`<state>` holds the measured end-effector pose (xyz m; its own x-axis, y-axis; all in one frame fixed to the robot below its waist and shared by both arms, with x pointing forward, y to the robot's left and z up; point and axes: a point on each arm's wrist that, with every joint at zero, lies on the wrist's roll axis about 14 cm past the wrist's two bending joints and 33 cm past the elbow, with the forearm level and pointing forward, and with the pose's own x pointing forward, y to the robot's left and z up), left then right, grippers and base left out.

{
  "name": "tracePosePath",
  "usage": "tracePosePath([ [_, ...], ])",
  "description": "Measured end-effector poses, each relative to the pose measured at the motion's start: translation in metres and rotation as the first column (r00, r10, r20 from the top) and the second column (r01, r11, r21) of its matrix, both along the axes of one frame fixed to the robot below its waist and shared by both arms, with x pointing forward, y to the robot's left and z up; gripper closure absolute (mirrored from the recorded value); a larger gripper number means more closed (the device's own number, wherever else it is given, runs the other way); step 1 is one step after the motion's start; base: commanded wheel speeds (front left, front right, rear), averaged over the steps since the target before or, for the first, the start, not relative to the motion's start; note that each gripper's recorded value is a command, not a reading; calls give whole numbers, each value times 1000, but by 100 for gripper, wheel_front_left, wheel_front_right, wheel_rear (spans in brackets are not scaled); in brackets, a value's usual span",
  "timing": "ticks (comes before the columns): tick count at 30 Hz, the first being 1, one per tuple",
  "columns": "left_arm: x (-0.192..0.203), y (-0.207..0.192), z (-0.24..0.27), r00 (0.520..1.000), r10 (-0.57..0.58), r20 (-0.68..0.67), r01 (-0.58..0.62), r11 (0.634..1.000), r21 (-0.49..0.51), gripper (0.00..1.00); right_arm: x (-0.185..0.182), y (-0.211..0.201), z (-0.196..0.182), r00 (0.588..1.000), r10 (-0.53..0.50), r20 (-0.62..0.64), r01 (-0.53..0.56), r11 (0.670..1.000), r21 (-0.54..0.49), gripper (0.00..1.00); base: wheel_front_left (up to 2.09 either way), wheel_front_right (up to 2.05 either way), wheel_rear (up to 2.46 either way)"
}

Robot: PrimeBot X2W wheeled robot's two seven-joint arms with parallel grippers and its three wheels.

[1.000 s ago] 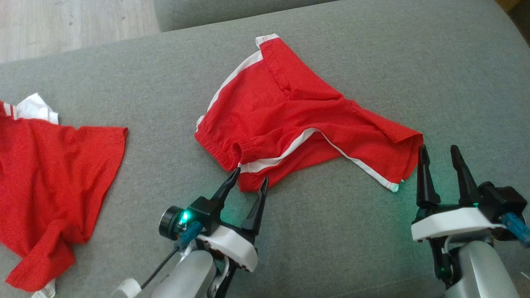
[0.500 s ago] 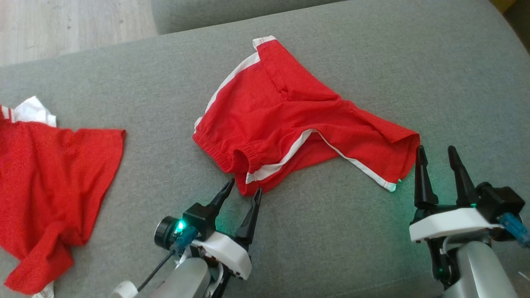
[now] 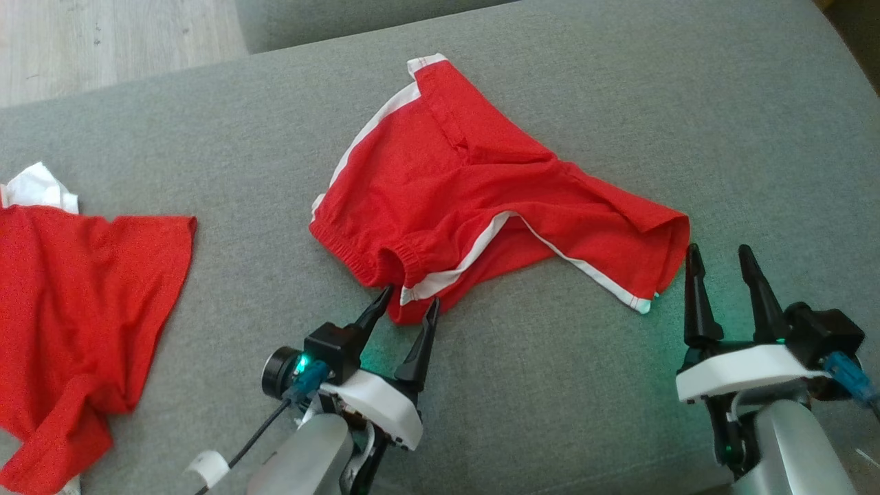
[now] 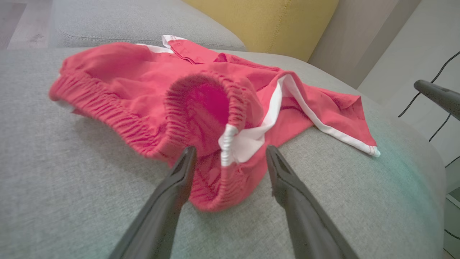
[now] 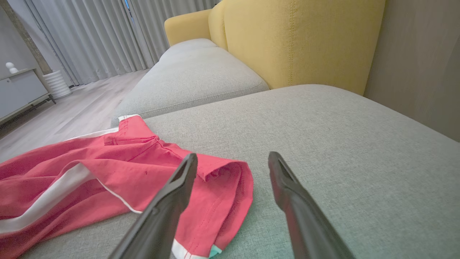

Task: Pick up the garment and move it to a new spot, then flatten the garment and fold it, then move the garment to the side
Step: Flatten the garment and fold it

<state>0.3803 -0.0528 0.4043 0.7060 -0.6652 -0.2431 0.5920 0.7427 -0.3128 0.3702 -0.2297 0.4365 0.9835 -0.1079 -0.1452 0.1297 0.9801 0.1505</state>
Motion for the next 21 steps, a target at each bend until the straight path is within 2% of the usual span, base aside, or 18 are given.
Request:
tracePosePath([
  [5,-2,-3,0,1000,-9,-4,9,1000,-6,0,3,3,1,1000,9,5,-9,1000,2,0,0,0,0],
  [6,-2,-4,0,1000,-10,-7,10,1000,-9,15,2,3,1,1000,8,3,-8,1000,2,0,0,0,0],
  [7,-3,-4,0,1000,-11,-10,11,1000,-13,53,2,2,0,1000,8,0,-8,1000,3,0,0,0,0],
  [8,-3,-6,1,1000,-13,-9,13,1000,-17,73,1,2,-1,1000,7,-4,-7,1000,3,0,0,0,0],
  [9,-3,-7,3,1000,-15,-7,15,1000,-23,100,1,2,-3,1000,6,-9,-6,1000,3,0,0,0,0],
  [15,1,-10,14,1000,-14,18,15,999,-50,100,-2,4,-13,999,13,-44,-13,1000,2,0,0,0,0],
  [21,17,-2,38,996,49,78,-42,995,-92,100,-9,17,-30,992,61,-106,-63,998,-15,0,0,0,0],
])
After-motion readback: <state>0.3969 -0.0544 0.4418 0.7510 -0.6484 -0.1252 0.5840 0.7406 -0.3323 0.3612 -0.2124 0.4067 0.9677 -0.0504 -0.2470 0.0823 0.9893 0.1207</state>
